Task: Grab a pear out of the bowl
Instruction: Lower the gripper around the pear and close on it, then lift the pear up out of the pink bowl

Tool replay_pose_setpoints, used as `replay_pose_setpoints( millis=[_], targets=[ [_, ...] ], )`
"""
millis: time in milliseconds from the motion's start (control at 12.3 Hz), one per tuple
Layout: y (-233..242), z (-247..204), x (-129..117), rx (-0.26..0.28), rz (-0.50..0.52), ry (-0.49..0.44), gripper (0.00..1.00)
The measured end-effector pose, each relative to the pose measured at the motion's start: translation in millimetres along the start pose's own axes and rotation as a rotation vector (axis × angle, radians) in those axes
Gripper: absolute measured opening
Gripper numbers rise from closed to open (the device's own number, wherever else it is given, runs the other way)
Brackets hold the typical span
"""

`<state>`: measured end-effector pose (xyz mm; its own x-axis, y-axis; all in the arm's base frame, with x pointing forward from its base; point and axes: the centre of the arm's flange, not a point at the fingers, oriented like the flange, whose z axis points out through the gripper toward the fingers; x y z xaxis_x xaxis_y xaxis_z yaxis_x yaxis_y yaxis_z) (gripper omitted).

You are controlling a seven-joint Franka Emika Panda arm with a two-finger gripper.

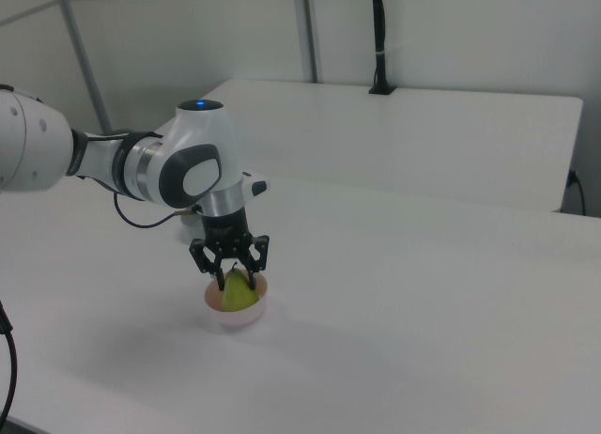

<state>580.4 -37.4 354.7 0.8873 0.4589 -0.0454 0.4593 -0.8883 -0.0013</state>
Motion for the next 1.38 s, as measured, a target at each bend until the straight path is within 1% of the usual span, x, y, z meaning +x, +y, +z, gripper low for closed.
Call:
replay_pose_setpoints(
  millis=[162,405,567,1054,1135,1378],
  targets=[
    [0,-1,0,-0.001,0.000,0.001,0.55],
    [0,-2,-1,0.000,0.000,0.000,0.55],
    [0,-12,-2,0.004,0.002,-0.008,0.55],
    [-3,-91,-2,-0.012,0.000,0.018,0.55],
    [-2,-112,-2,-0.011,0.004,0.021,0.55],
    [3,-166,0,-0.014,0.069,0.055,0.55]
  ],
)
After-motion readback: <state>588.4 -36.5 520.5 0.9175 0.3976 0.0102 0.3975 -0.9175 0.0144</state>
